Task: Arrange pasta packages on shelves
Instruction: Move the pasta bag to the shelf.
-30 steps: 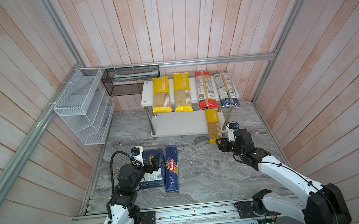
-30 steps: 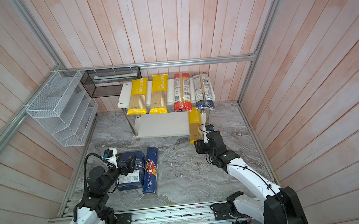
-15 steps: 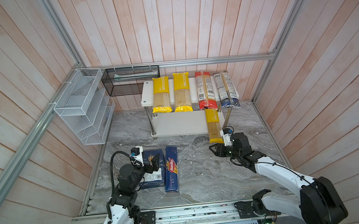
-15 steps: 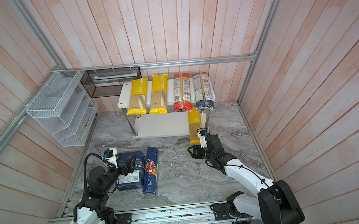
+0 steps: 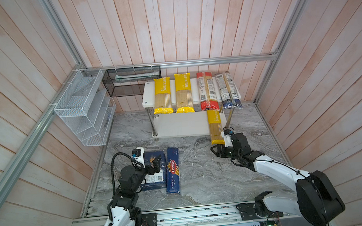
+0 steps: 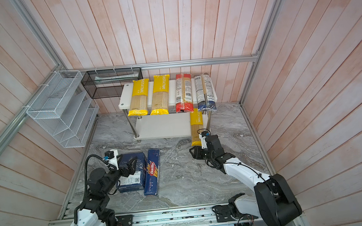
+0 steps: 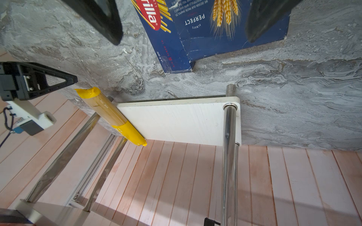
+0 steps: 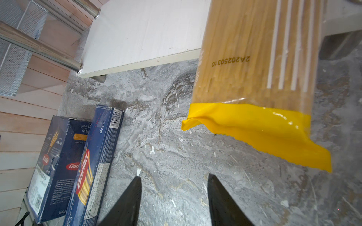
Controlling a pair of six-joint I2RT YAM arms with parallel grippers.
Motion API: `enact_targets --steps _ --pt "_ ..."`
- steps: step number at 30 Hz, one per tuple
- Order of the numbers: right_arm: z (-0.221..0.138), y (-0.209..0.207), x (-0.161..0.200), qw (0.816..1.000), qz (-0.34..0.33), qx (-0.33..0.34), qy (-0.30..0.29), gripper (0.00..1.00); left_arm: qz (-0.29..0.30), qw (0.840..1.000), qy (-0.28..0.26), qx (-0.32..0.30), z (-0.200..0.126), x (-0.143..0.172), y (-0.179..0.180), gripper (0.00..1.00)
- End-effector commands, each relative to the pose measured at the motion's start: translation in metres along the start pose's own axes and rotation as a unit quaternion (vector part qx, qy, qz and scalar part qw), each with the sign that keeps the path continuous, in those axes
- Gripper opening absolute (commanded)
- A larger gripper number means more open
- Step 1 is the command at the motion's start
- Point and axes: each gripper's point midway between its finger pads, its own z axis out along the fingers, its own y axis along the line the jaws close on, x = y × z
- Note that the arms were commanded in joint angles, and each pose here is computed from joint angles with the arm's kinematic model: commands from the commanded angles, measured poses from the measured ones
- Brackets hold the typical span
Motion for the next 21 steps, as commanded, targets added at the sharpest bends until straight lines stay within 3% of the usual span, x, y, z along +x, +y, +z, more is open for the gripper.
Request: enact_targets --steps 1,21 --pt "0.004 0.007 -0.019 1.0 -0.016 -0.004 -0.021 0.54 0.007 1.0 -0.013 -0.006 -0.001 -0.008 0.002 1.0" --pt "0.026 0.002 -0.039 0.999 -0.023 0.015 -0.027 0.56 0.007 1.0 -0.011 -0.006 -0.001 -0.007 0.002 1.0"
